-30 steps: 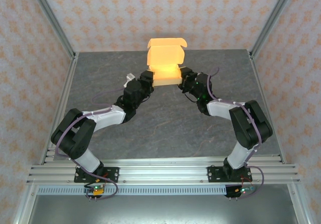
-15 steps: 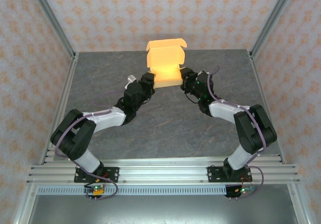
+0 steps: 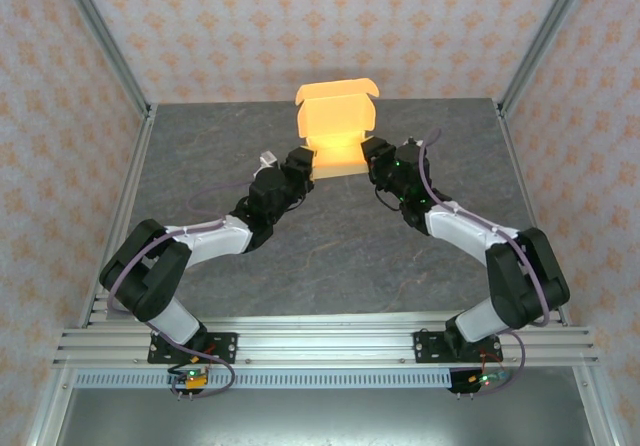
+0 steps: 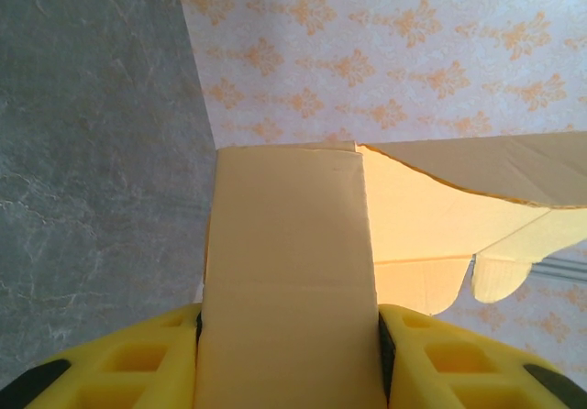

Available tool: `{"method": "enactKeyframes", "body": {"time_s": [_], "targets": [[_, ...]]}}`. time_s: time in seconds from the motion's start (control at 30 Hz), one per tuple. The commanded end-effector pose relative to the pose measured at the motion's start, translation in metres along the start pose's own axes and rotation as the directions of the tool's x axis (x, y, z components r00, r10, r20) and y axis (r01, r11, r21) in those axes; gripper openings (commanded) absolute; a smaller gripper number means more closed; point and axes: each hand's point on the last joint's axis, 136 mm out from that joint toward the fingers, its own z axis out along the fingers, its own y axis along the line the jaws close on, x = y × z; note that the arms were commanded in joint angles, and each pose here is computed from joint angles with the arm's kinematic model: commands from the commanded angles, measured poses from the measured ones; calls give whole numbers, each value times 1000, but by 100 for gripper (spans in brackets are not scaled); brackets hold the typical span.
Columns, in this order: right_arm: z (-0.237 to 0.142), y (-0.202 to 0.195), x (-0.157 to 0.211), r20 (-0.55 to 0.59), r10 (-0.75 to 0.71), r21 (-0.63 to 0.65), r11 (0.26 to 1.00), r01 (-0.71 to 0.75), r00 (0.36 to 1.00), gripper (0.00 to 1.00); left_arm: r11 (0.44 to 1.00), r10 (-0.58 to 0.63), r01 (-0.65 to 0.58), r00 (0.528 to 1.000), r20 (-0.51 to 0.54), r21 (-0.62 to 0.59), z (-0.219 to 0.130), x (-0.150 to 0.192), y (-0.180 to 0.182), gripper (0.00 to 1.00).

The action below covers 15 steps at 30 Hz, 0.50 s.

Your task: Fold the paper box

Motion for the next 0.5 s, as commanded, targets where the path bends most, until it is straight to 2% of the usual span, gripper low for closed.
{"method": "enactKeyframes", "body": {"time_s": [0.0,0.23,0.43,0.47], "targets": [[-9,-30,-25,104,-158,168,976,139,982,27,996,50,-58,993,106,68,4,-24,-25,27],[1,-33,-22,91,-129,157,981,114,987,27,997,38,-44,995,90,66,13,-21,-18,27],[3,-15,-19,21,-51,71,996,50,998,49,996,73,-78,990,124,37,10,-30,-8,27],[1,-13,-20,14,-10,63,998,9,1000,57,996,73,-78,989,132,33,9,-33,-7,27]]}}
